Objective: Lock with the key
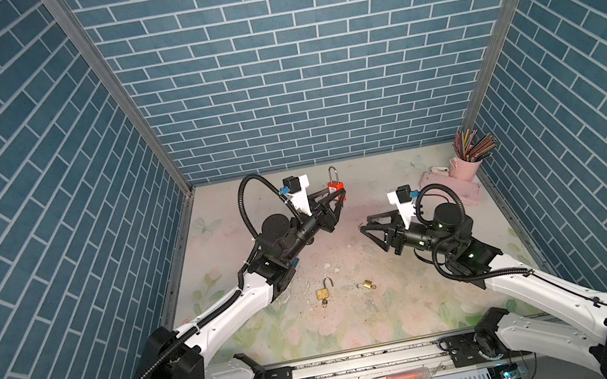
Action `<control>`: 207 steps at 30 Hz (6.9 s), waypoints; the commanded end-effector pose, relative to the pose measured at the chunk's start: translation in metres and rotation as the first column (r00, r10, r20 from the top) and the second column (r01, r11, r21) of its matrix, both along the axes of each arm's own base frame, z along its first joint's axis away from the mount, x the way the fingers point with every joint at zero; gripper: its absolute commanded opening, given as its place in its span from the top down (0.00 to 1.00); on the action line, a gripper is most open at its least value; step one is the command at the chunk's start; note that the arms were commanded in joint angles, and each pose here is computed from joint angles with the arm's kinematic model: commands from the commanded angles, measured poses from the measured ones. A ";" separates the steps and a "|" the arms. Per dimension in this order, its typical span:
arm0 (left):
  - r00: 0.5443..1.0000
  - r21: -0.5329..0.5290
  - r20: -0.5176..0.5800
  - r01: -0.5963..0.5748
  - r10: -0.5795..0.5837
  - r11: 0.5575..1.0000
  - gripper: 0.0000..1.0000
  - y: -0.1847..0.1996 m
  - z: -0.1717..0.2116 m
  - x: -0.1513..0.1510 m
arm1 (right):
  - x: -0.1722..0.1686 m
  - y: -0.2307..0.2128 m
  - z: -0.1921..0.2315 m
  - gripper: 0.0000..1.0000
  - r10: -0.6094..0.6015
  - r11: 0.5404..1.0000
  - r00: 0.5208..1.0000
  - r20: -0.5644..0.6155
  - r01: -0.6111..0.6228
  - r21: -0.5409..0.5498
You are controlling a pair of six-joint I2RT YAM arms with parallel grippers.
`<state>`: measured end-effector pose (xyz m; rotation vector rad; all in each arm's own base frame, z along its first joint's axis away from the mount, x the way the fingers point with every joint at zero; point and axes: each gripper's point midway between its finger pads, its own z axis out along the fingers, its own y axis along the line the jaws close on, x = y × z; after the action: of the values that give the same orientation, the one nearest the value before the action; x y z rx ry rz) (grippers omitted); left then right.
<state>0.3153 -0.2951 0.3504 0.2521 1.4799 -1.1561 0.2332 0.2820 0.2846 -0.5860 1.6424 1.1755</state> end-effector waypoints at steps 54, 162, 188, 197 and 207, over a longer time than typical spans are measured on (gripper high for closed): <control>0.980 0.102 -0.145 -0.124 0.138 0.987 1.00 0.003 -0.004 0.026 | 0.059 0.049 0.032 1.00 -0.061 0.997 0.997 0.052 0.059 0.041; 0.528 0.830 -0.521 0.131 0.670 0.542 0.66 0.105 -0.325 0.127 | 0.037 0.042 -0.122 1.00 -0.088 0.966 0.963 -0.254 0.020 -0.258; 0.701 0.649 -0.212 -0.419 0.680 0.635 0.31 0.177 -0.072 0.104 | 0.058 0.039 -0.124 1.00 -0.160 0.940 0.910 -0.383 0.022 -0.341; 0.691 0.608 -0.198 -0.470 0.695 0.640 0.13 0.244 -0.090 0.045 | 0.098 0.077 -0.155 1.00 -0.106 0.928 0.847 -0.521 -0.104 -0.357; 0.609 0.604 -0.271 -0.495 0.745 0.625 0.13 0.258 -0.122 0.041 | 0.135 0.104 -0.209 1.00 -0.142 0.921 0.771 -0.621 -0.127 -0.368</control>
<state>0.3547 -0.0355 0.2278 -0.2698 2.0963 -0.1813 0.3647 0.3831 0.0857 -0.4823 2.4544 1.0814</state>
